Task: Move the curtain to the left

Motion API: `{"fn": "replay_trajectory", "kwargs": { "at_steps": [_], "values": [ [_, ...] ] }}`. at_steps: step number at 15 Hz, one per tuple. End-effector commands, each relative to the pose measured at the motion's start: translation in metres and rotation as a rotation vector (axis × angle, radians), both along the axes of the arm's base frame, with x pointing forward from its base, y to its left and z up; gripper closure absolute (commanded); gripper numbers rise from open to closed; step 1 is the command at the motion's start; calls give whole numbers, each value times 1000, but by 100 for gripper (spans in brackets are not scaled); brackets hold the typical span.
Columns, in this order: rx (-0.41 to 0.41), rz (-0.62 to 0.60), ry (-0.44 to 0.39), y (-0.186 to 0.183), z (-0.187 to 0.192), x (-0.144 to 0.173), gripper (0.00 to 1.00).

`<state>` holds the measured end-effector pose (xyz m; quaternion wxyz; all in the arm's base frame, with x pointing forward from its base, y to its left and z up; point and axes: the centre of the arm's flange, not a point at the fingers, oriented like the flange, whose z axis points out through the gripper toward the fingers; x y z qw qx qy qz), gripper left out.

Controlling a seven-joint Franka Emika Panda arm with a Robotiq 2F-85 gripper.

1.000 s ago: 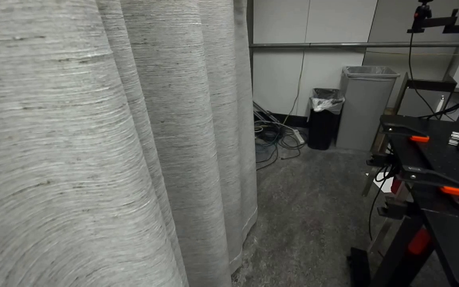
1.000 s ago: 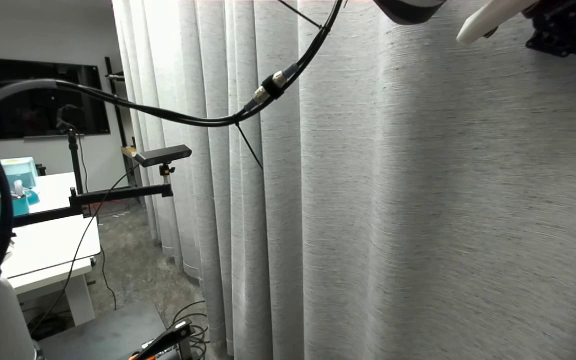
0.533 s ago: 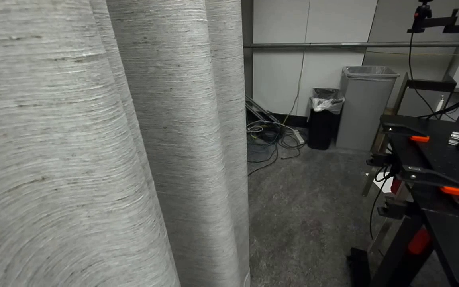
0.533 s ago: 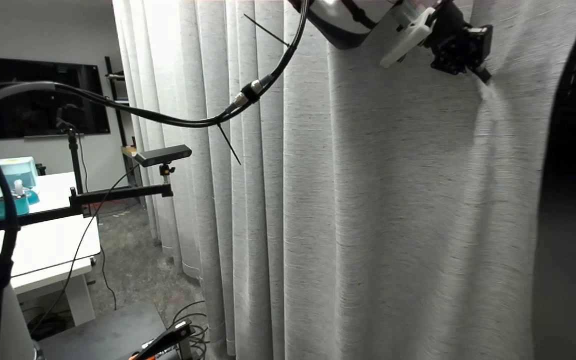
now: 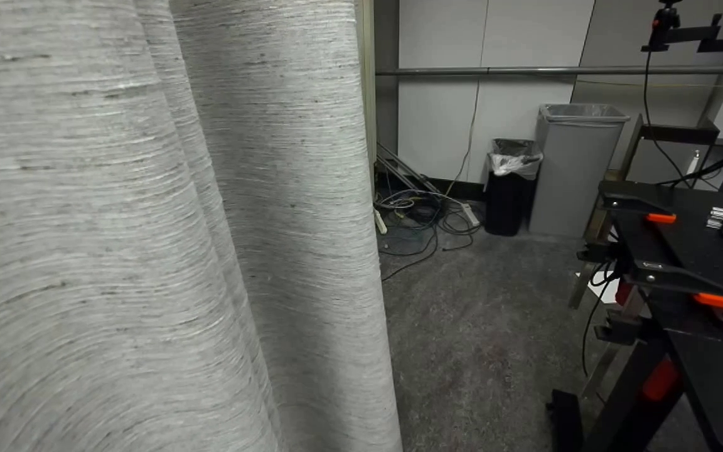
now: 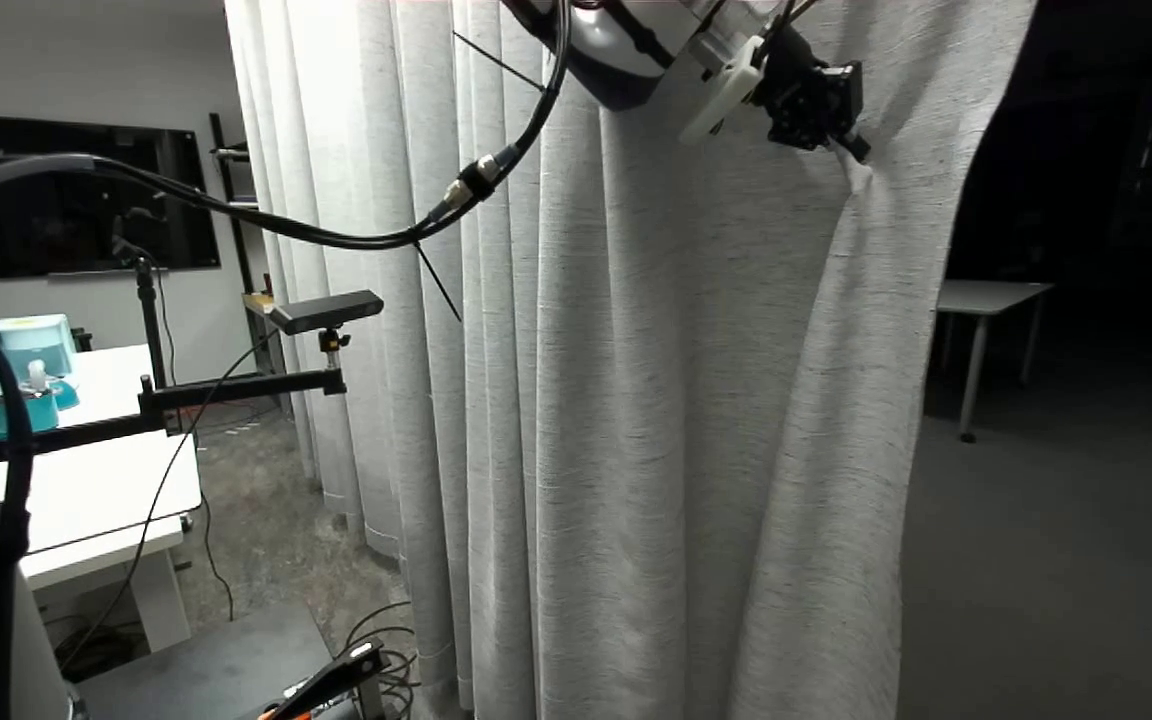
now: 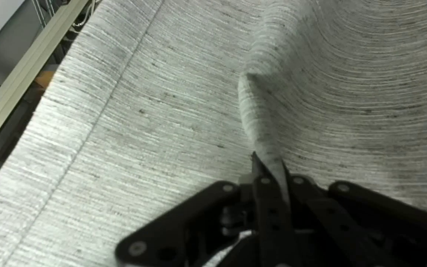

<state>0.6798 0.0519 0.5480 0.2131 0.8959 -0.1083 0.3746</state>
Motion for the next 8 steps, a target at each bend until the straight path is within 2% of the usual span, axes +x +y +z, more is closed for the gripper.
{"fn": "replay_trajectory", "kwargs": {
  "at_steps": [1,8],
  "values": [
    [12,41,31,60,-35,-41,100],
    [1,89,21,165,-8,-88,100]
  ]
}}
